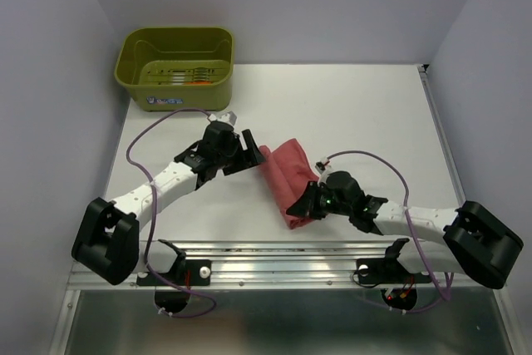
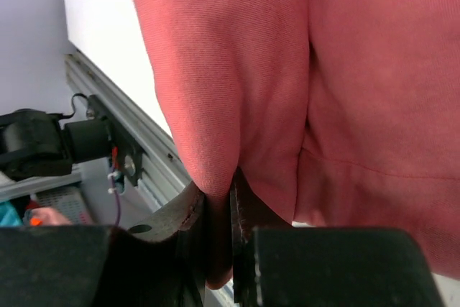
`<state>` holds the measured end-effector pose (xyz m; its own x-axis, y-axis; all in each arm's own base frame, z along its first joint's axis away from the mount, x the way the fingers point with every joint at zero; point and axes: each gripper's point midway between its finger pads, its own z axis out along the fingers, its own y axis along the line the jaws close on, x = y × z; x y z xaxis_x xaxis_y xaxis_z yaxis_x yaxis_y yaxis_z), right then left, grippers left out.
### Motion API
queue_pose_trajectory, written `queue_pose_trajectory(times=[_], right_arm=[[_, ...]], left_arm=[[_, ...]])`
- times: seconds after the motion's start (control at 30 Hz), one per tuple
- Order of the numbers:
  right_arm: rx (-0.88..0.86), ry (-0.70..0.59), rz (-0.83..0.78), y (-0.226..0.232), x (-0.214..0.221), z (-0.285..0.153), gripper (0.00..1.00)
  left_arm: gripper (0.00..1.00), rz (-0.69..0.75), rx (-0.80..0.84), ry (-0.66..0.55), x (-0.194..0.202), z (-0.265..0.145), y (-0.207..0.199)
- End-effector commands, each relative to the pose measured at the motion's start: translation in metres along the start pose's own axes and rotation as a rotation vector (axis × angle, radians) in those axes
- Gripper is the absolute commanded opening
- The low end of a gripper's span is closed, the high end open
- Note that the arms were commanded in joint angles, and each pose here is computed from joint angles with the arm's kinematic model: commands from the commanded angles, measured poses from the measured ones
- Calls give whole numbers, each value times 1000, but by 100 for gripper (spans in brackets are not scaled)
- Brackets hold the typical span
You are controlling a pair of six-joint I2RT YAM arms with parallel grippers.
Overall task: Roll the t-shirts
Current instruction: Roll the T-shirt to the center of the board.
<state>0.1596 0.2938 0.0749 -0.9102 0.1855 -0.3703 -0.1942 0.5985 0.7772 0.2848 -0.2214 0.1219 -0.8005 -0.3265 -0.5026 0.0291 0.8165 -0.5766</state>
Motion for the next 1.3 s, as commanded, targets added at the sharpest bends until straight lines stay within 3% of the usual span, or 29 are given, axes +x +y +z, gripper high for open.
queue_pose_trajectory(times=[0.0, 0.57, 0.73, 1.13, 1.23, 1.27], right_arm=[[-139, 10, 75, 17, -3, -8, 1], [-193, 84, 162, 1, 3, -15, 1], [-192, 93, 168, -1, 4, -15, 1], [-180, 74, 187, -11, 1, -20, 1], [-174, 65, 189, -13, 1, -21, 8], [-173, 61, 187, -13, 1, -21, 20]], left_arm=[[81, 57, 105, -19, -10, 1, -38], [25, 90, 197, 43, 1, 27, -66], [18, 90, 216, 50, -2, 42, -74], [16, 103, 205, 77, -7, 78, -78], [15, 102, 194, 98, -3, 90, -73], [15, 102, 193, 101, -2, 92, -73]])
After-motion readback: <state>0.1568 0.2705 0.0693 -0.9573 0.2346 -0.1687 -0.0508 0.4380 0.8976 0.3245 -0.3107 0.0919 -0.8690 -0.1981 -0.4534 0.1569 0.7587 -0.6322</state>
